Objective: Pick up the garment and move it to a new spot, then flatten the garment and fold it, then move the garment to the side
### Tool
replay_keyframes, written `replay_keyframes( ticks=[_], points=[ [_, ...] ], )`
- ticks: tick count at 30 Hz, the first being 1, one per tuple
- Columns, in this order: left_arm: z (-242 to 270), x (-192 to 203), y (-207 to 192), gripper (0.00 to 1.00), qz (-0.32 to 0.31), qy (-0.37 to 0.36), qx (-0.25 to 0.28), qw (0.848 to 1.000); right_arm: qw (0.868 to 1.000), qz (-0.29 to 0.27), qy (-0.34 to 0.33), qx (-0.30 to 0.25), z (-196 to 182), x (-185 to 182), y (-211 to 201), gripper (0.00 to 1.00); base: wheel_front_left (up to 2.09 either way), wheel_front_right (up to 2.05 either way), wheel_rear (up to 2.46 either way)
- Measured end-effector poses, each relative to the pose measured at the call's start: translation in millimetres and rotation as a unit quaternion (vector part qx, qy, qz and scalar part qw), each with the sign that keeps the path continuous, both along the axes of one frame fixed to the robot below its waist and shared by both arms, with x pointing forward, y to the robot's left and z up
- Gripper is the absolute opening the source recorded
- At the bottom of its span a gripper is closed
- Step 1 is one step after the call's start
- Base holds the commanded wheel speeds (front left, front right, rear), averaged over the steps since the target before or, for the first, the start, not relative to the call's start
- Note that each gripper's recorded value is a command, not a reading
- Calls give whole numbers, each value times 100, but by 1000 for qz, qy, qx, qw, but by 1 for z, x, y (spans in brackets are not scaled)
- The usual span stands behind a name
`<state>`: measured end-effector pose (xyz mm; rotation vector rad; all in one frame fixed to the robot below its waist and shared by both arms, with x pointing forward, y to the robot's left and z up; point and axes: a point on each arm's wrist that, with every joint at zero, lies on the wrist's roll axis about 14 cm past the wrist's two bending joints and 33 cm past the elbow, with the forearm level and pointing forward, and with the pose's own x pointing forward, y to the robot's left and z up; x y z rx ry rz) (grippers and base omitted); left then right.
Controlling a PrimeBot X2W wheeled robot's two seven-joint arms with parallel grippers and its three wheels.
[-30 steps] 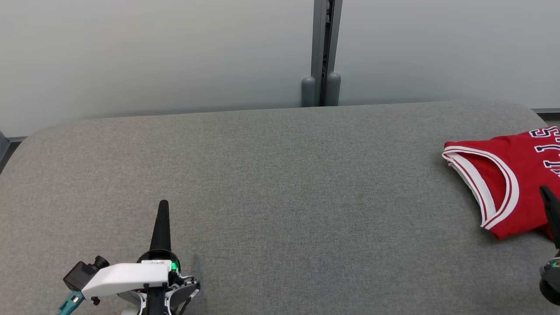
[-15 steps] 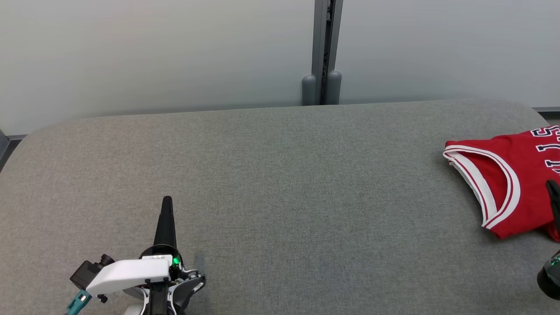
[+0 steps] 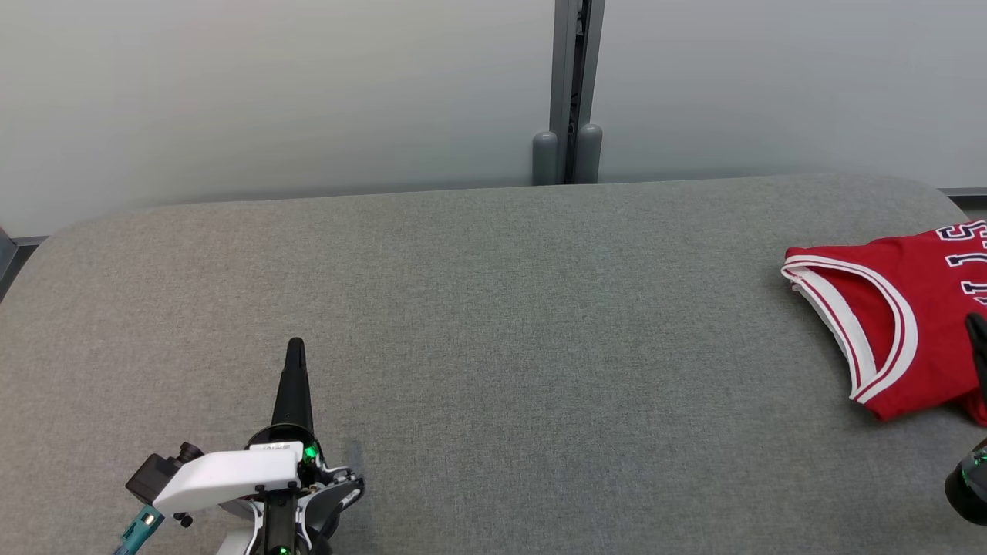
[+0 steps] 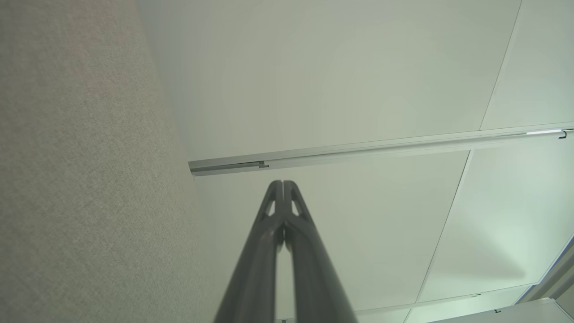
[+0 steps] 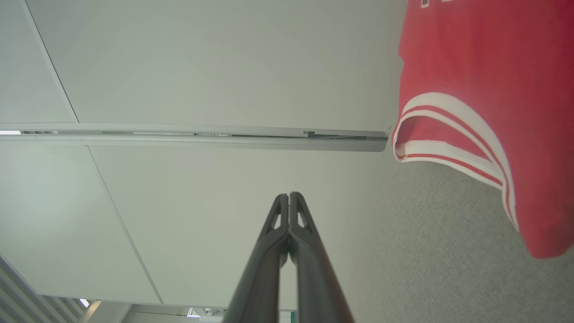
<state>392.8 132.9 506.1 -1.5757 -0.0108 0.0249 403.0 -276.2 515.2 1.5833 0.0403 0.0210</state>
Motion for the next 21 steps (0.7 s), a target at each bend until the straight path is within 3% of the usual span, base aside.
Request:
replay_keyframes(
  ticks=[21],
  points=[
    [0,0,0,0,0,0,0,1000,1000,0,-1,0,1,0,-1,0,0,0,0]
  ],
)
